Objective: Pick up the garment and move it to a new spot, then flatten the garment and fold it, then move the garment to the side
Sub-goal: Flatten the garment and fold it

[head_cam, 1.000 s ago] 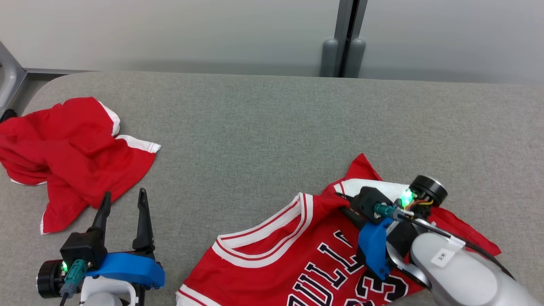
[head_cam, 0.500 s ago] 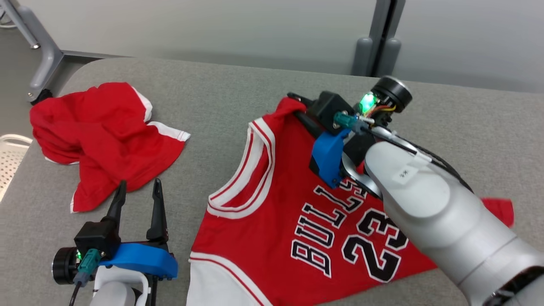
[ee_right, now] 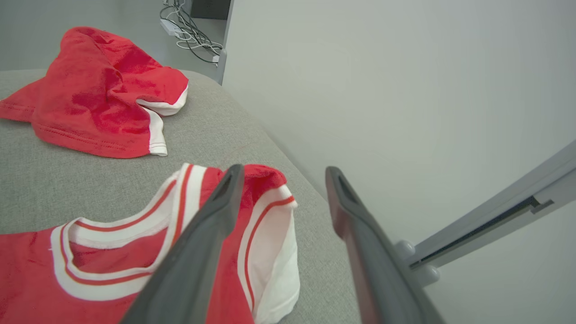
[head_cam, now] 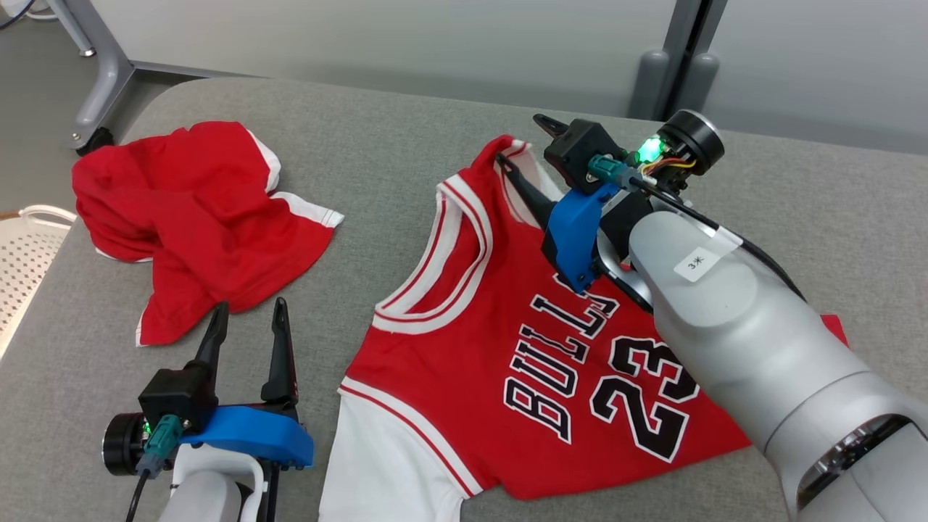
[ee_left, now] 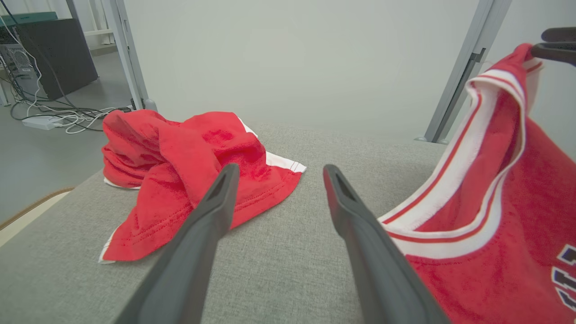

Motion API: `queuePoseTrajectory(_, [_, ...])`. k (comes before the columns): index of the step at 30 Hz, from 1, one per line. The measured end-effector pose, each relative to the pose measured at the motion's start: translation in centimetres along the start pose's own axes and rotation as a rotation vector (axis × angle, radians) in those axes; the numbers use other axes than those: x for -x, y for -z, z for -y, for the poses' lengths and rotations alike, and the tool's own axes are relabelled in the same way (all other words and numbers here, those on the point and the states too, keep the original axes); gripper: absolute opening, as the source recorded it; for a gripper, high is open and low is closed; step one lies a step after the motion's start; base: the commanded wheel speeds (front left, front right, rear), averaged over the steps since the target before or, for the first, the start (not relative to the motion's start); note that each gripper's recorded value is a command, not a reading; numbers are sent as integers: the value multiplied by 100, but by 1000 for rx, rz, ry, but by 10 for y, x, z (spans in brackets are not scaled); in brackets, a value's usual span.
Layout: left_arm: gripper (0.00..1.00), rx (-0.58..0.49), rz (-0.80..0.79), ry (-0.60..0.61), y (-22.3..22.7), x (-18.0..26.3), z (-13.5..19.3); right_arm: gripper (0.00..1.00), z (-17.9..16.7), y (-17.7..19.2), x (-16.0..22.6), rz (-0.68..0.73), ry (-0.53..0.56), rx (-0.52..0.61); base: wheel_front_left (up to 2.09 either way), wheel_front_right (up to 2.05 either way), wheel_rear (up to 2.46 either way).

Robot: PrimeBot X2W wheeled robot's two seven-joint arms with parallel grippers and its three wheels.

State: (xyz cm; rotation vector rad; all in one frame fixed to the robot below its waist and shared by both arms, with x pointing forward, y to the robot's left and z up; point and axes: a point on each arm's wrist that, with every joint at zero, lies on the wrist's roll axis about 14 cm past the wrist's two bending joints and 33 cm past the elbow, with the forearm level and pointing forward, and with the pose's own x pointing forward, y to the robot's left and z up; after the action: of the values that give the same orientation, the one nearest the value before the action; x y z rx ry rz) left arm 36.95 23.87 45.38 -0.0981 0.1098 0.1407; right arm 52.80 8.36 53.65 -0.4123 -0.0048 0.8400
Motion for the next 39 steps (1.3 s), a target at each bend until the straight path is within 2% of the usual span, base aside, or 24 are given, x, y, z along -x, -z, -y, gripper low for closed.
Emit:
queuePoseTrajectory(4, [100, -4, 4, 18, -1, -3, 5, 100, -4, 8, 8, -1, 4, -43, 0, 0, 0])
queuePoseTrajectory(8, [100, -6, 15, 41, -4, -6, 12, 100, 5, 25, 32, -12, 67, -127, 0, 0, 0])
queuePoseTrajectory(14, [100, -13, 23, 63, -5, -4, 18, 100, 65, 43, 88, 26, 266, -228, 0, 0, 0])
queuePoseTrajectory(20, [100, -23, 30, 79, -7, -2, 21, 100, 99, 94, 170, -14, 477, -319, 0, 0, 0])
queuePoseTrajectory(27, [100, -31, 39, 93, -10, -3, 26, 100, 76, 160, 235, -143, 596, -424, 0, 0, 0])
queuePoseTrajectory(37, [100, -40, 31, 98, -8, -7, 27, 100, 32, 205, 236, -286, 589, -566, 0, 0, 0])
queuePoseTrajectory(39, [100, -41, 34, 94, -9, -8, 25, 100, 31, 215, 240, -327, 590, -561, 0, 0, 0])
